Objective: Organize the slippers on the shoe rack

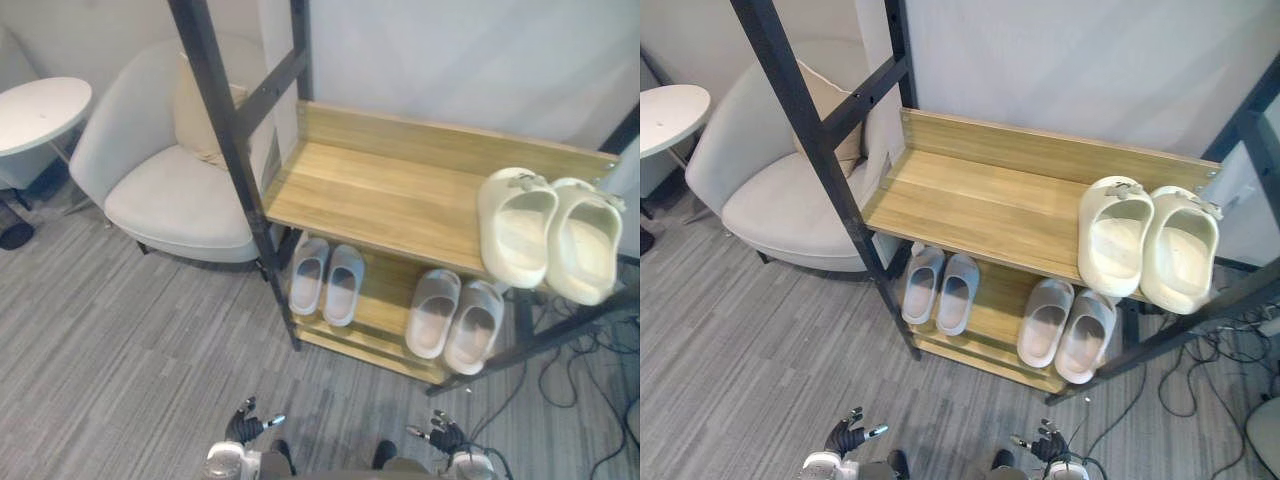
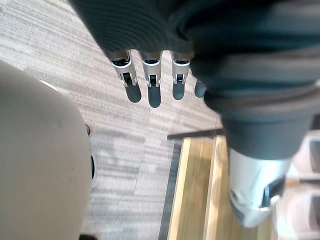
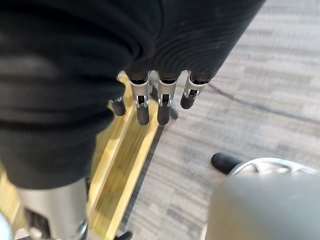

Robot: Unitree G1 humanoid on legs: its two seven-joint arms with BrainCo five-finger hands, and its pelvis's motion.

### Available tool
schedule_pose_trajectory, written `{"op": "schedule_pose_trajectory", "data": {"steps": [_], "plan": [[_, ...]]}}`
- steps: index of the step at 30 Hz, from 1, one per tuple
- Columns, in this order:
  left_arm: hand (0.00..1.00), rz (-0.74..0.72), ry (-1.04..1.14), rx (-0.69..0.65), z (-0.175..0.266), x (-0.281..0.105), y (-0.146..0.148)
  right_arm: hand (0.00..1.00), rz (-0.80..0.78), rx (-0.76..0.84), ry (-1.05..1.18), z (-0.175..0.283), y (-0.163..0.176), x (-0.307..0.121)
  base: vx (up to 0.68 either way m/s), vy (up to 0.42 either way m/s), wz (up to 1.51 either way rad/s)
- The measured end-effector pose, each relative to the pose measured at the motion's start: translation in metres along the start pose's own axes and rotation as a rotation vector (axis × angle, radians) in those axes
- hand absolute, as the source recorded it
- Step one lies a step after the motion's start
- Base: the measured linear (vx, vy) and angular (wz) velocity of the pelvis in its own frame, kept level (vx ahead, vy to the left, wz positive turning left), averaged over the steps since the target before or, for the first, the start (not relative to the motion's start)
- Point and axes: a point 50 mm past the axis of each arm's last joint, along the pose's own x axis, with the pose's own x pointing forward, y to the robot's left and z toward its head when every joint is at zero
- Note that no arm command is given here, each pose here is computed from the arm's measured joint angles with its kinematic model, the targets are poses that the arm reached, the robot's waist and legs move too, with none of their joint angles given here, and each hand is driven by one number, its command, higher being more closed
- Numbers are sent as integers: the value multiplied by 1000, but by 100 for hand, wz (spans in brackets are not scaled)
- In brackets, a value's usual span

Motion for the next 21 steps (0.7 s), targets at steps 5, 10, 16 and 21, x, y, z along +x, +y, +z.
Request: {"op": "schedule_pose_trajectory", "data": {"steps": [5,10,16,21], "plan": [[0,17,-8,9,4,3,5,0,54,13,-45,20,22,6,152,88,27],[0,29,-16,25,10,6,10,0,125,-20,-105,39,46,7,138,75,69],[0,20,-18,24,18,11,1,0,119,-30,-105,35,42,5,118,-126,116],[0,17,-9,22,19,11,-8,0,156,-34,-179,53,55,3,133,-119,41]]}}
